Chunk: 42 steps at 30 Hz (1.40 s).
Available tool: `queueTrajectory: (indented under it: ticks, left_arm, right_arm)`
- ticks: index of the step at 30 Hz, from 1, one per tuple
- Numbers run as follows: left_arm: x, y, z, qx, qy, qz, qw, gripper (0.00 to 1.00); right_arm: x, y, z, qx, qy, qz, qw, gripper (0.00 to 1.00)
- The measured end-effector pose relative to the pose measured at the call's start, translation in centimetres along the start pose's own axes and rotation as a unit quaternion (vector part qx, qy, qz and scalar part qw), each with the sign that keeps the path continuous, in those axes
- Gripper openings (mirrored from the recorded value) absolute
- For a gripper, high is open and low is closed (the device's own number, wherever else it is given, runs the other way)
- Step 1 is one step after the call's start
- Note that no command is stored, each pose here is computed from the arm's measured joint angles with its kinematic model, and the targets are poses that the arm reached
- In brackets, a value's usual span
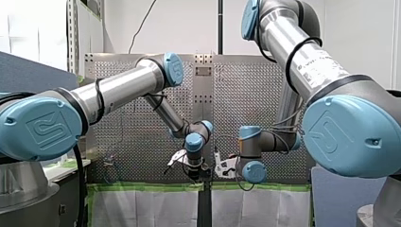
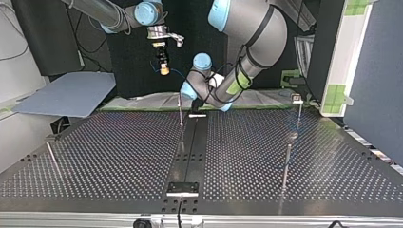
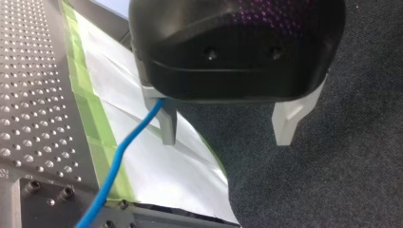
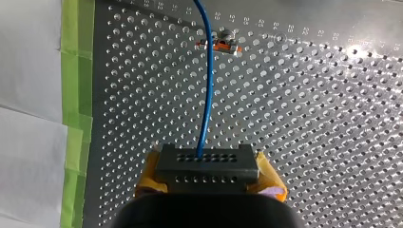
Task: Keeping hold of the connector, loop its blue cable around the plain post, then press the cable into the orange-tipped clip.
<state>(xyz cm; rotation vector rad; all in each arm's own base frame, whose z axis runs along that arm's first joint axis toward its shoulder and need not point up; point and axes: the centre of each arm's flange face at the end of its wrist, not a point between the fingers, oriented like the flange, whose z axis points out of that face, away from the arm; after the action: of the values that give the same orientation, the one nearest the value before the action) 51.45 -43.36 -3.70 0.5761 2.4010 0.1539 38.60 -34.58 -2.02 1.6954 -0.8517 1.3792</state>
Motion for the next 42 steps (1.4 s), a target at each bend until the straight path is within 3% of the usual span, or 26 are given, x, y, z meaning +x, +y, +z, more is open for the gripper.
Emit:
queueTrajectory:
  ticks: [2,3,4,5,6,7,9,10,11,12,18,27,33,42]
  left_arm:
    - [0.0,-0.1,0.0,0.001,-0.001,0.0,1.0,1.0]
    - [0.0,-0.1,0.0,0.001,-0.001,-0.001,1.0,0.92]
    - [0.0,-0.1,0.0,0.001,-0.002,-0.001,1.0,0.92]
    - [0.0,-0.2,0.0,0.002,-0.003,-0.001,1.0,0.72]
    - [-0.1,-0.2,0.0,0.002,-0.005,-0.001,1.0,0.59]
    - [-0.1,-0.3,0.0,0.002,-0.006,-0.001,1.0,0.59]
    - [-0.1,-0.4,0.0,0.005,-0.01,-0.001,0.9999,0.24]
    - [-0.1,-0.5,0.1,0.006,-0.012,-0.001,0.9999,0.24]
    - [-0.2,-0.6,0.1,0.008,-0.014,0.001,0.9999,0.07]
    - [-0.2,-0.7,0.1,0.008,-0.015,0.002,0.9999,0.0]
    - [0.4,-0.7,0.2,-0.003,-0.018,0.002,0.9998,0.0]
    - [1.2,-0.5,0.7,0.0,-0.026,-0.021,0.9995,0.0]
    - [0.7,-0.5,-0.3,0.002,-0.032,-0.026,0.9991,0.0]
    - [-0.5,0.3,-3.0,0.008,-0.071,-0.068,0.9952,0.0]
  right_arm:
    - [0.0,0.0,0.0,0.0,0.0,0.0003,1.0,0.0]
    - [0.0,0.0,0.0,0.0,0.0,0.0003,1.0,0.0]
    - [0.0,0.0,0.0,0.0,0.0,0.0004,1.0,0.0]
    - [0.0,0.0,0.0,0.0,0.0,0.0004,1.0,0.0]
    - [0.0,0.0,0.0,0.0,0.0,0.0004,1.0,0.0]
    - [0.0,0.0,0.0,0.0,0.0,0.0005,1.0,0.0]
    - [0.0,0.0,0.0,0.0,0.0,0.0005,1.0,0.0]
    - [0.0,0.0,0.0,0.0,0.0,0.0005,1.0,0.0]
    - [0.0,0.0,0.0,0.0,0.0,0.0004,1.0,0.0]
    - [0.0,0.0,0.0,0.0,0.0,0.0004,1.0,0.0]
    - [0.0,0.0,0.0,0.001,0.0,0.0003,1.0,0.0]
    - [-0.1,0.1,0.0,0.0,-0.003,0.0008,1.0,0.0]
    - [-0.2,0.5,0.1,-0.004,-0.006,0.0029,1.0,0.0]
    - [-0.3,1.0,0.2,-0.01,-0.009,0.0085,0.9999,0.0]
